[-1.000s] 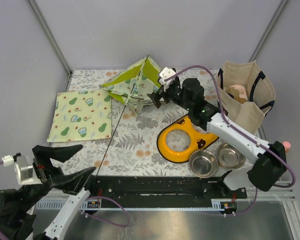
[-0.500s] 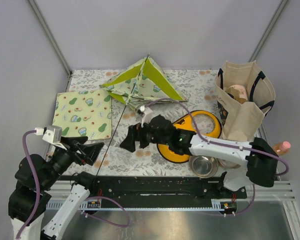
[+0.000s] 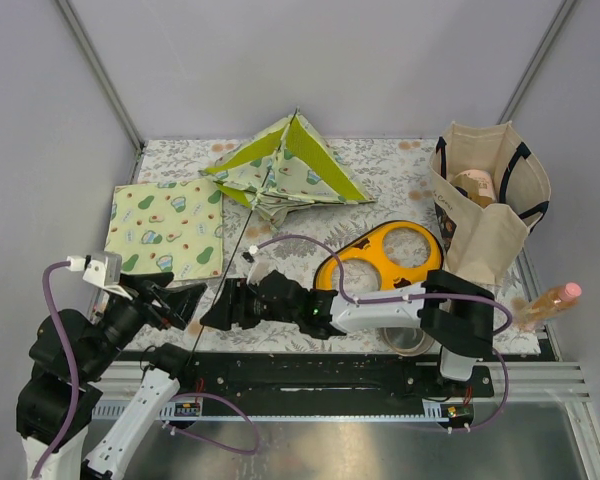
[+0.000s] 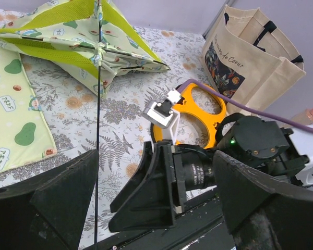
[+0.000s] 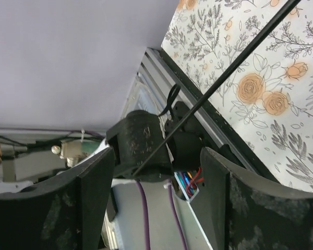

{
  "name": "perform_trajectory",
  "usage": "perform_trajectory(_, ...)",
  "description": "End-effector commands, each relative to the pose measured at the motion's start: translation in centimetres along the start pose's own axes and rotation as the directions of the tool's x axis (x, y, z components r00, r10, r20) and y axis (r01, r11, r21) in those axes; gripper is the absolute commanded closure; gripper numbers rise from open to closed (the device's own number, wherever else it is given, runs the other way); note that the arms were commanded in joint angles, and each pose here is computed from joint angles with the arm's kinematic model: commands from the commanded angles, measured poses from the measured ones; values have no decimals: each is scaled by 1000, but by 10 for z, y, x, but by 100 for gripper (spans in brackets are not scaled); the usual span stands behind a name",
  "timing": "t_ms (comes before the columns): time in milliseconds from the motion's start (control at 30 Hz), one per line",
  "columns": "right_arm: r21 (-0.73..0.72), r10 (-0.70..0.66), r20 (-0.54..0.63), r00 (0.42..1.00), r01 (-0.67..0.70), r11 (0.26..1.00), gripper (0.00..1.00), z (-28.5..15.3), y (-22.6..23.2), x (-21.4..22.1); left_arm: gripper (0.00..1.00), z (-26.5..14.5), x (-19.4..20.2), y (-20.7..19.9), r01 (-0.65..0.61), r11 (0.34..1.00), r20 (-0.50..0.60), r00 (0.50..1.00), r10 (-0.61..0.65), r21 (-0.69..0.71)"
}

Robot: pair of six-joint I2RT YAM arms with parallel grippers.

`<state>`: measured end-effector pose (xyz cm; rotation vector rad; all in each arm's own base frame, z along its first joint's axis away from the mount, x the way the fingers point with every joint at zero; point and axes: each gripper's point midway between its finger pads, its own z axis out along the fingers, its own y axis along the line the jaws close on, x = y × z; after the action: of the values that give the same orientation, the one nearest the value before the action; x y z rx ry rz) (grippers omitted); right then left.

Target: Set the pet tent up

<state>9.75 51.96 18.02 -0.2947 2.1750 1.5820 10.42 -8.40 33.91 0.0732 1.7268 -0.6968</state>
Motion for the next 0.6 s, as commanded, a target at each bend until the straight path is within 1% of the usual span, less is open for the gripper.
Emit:
perform_trajectory(0,-107,107,120,987,-94,990,28,16,40,-23,7,-6,-16,-2,-9,1000,74,997,9,0)
perform_trajectory(100,-86,149,136,980,-138,987,32,26,35,-17,7,-8,-15,1,-13,1000,75,997,14,-20)
perform_trajectory(167,-78,189,132,973,-180,981,37,33,32,-12,7,-10,-14,6,-19,999,71,997,22,-45)
perform_trajectory(267,-70,210,123,970,-202,977,44,41,32,-2,7,-14,-13,11,-30,997,68,997,35,-74)
perform_trajectory(333,-72,222,111,969,-215,974,50,45,34,3,7,-15,-12,14,-35,995,65,997,41,-90)
perform_trajectory(367,-73,229,106,968,-222,972,54,47,35,6,7,-16,-13,15,-36,995,70,997,43,-94)
perform_trajectory(500,-73,251,101,963,-245,967,78,44,33,11,7,-16,-12,17,-43,994,65,997,50,-105)
perform_trajectory(567,-74,261,100,960,-255,964,88,37,36,9,7,-15,-12,19,-45,992,65,996,53,-114)
